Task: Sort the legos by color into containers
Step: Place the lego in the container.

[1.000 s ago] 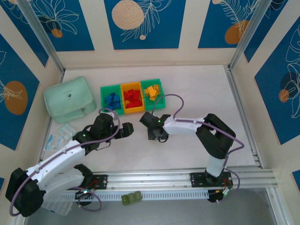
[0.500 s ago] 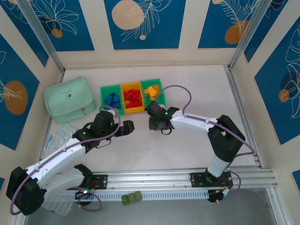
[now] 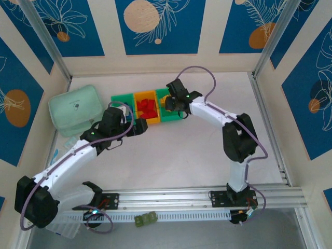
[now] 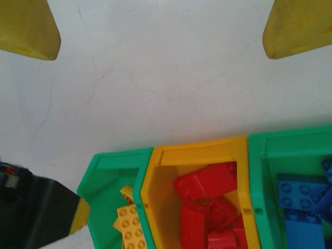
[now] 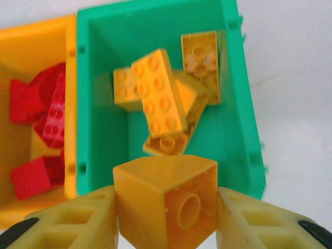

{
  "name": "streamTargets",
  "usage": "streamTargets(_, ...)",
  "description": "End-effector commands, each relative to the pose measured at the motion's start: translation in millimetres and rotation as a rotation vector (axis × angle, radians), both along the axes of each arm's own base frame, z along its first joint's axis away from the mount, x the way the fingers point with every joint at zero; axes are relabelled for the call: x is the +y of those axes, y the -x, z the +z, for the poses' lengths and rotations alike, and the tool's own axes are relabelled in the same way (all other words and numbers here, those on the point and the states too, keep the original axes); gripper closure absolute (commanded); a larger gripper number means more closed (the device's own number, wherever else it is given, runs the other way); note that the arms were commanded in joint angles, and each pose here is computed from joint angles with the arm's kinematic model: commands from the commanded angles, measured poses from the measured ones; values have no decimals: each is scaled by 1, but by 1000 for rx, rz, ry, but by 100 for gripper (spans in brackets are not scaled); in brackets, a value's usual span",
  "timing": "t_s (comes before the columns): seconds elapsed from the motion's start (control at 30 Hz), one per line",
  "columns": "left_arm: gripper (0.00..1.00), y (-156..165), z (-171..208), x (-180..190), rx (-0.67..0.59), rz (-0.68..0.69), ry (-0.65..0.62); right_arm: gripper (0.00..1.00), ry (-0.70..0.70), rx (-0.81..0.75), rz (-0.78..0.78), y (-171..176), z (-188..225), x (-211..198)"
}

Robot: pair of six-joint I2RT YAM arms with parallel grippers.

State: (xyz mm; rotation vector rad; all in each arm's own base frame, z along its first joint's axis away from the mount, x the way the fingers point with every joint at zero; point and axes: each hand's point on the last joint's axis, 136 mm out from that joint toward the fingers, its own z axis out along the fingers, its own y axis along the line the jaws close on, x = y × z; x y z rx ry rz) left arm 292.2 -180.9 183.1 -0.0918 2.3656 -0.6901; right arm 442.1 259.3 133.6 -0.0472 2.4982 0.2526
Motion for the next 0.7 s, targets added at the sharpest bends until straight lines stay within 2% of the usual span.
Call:
streamTargets(0.0, 1, -10, 12, -1, -18, -16, 16, 54, 21, -4, 44, -21, -4, 9)
streamTargets(0.17, 1, -17, 11, 3, -13, -2, 32, 52, 22, 2, 43, -55, -13, 14)
streamTargets(0.3, 1, -19, 12, 7, -10, 5, 40, 43, 28, 1, 61, -67, -5, 20)
streamTargets(0.47, 1, -19, 13, 14, -16, 20, 37, 34, -1, -51, 85, -60, 25, 22)
streamTargets(0.67, 1, -21, 20, 36, -35, 60, -3, 28, -27, -111, 75, -33, 63, -2)
